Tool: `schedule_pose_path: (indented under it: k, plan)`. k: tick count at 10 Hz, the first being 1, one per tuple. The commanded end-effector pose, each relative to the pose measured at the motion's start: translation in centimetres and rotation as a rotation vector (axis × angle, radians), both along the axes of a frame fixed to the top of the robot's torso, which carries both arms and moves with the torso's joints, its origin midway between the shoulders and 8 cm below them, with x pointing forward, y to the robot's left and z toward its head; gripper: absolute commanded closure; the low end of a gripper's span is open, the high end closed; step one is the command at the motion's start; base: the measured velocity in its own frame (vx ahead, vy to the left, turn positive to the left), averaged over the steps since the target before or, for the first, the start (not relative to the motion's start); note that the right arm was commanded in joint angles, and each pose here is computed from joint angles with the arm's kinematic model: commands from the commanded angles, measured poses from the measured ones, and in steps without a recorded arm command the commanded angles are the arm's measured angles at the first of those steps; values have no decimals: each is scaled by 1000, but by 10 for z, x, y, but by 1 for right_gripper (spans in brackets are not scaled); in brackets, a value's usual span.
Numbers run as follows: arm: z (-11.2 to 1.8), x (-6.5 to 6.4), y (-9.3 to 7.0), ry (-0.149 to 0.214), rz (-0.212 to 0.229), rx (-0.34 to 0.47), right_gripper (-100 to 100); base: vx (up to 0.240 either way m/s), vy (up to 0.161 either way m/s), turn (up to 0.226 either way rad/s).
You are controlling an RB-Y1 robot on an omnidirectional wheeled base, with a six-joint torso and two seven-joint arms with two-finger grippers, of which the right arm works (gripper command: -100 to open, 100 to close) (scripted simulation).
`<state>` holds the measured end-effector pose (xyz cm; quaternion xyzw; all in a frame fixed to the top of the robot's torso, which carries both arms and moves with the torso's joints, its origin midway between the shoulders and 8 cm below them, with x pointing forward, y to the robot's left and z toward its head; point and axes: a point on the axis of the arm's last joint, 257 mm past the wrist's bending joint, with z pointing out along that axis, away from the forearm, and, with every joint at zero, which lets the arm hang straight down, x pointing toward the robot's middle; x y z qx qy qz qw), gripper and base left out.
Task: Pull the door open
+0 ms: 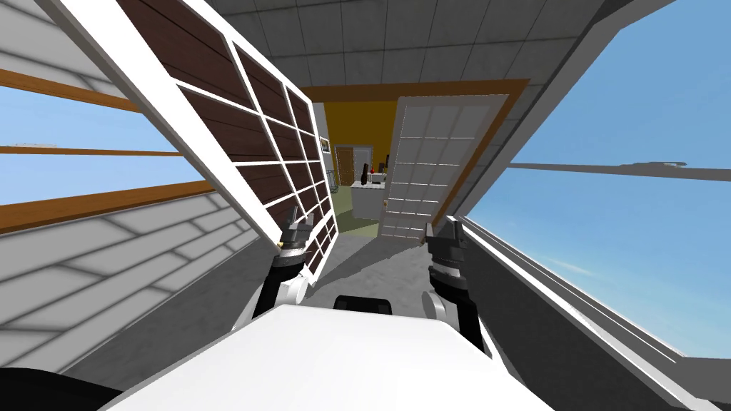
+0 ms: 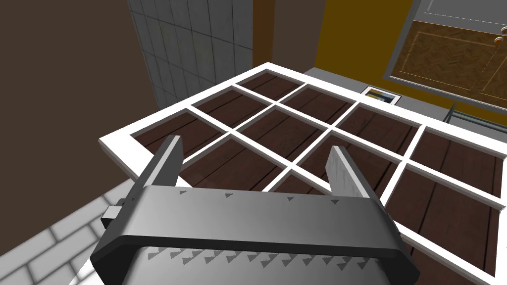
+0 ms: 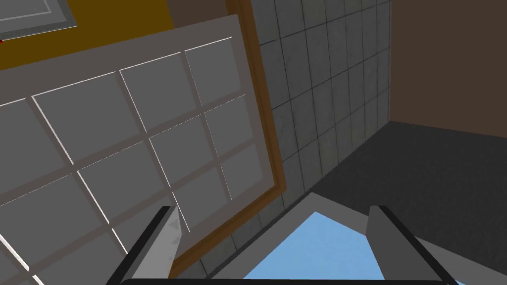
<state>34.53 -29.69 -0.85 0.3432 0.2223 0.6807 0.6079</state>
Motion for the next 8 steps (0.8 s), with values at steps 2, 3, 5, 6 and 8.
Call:
schedule_pose_path:
  k: [2, 3, 5, 6, 8]
  plan:
    - [-18, 7, -3, 19, 38, 69, -100, 126, -28, 95]
    - [-24, 9, -5, 26, 49, 93, -100, 80, -20, 115]
    - [-38, 14, -9, 40, 71, 141, -100, 84, -13, 107]
    - [-45, 16, -12, 47, 82, 166, -100, 84, -22, 101]
    - [-59, 21, -17, 61, 103, 219, -100, 103, -33, 126]
